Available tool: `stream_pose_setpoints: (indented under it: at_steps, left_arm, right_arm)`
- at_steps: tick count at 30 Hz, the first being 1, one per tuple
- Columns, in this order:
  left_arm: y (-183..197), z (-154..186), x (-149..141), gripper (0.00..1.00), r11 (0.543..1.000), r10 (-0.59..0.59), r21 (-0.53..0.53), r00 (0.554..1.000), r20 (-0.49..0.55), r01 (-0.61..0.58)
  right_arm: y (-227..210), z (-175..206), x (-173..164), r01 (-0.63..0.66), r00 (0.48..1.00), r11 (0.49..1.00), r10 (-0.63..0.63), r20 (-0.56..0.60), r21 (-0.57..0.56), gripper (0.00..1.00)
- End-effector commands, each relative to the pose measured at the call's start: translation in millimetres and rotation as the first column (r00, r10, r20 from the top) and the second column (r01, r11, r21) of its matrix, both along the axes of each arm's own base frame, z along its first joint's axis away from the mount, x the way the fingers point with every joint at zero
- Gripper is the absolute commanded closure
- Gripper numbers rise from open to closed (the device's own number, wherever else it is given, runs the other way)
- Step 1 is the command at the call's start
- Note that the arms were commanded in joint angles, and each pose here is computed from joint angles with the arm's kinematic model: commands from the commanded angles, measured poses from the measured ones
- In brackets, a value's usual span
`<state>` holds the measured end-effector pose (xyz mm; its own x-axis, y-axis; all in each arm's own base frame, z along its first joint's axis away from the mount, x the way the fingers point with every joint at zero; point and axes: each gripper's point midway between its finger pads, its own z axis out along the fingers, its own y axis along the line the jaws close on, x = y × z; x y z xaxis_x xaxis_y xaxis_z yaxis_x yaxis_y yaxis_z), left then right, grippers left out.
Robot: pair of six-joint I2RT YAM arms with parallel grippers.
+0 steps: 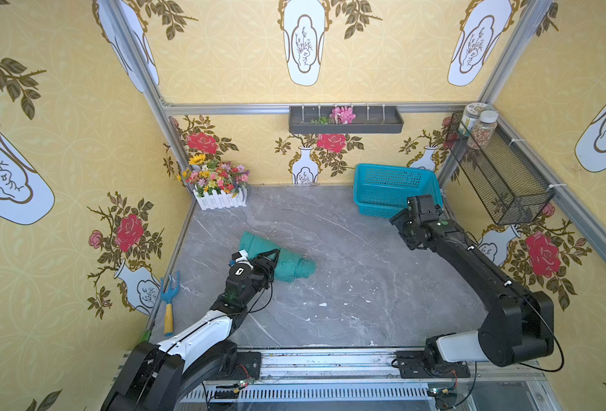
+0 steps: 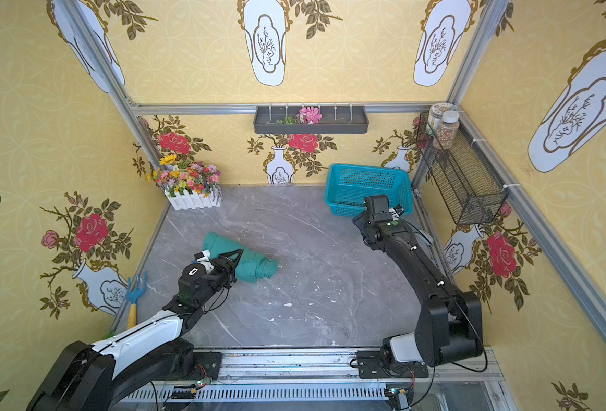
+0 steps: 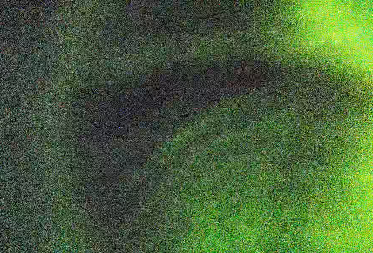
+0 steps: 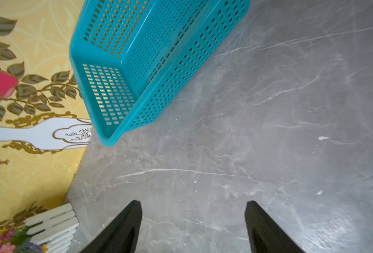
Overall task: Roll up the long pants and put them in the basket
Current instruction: Move the bin to the center of the board.
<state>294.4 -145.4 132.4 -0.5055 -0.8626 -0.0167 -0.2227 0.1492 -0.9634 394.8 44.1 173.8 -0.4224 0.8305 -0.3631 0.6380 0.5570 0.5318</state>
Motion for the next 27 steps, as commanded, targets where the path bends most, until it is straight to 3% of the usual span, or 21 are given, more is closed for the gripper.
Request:
stream_pose_setpoints:
  at_steps: [1, 16, 22, 27]
  left_arm:
    - [-10, 34, 7, 1.0, 0.999, -0.039, -0.029, 0.991, 0.127, 0.043]
    - [-16, 42, 10, 1.0, 0.997, -0.068, -0.03, 0.985, 0.156, 0.073]
    - [-19, 44, 13, 1.0, 0.996, -0.076, -0.03, 0.985, 0.154, 0.081]
    - [-20, 43, 15, 1.0, 0.996, -0.079, -0.032, 0.986, 0.146, 0.084]
  right_arm:
    - [1, 7, 28, 0.065, 0.996, 0.996, -0.068, 0.05, 0.058, 0.22]
    - [-16, -50, 100, 0.164, 0.986, 0.984, -0.166, 0.023, 0.071, 0.15]
    - [-17, -66, 109, 0.203, 0.979, 0.975, -0.204, -0.002, 0.092, 0.15]
    - [-17, -82, 112, 0.249, 0.968, 0.962, -0.247, -0.036, 0.111, 0.21]
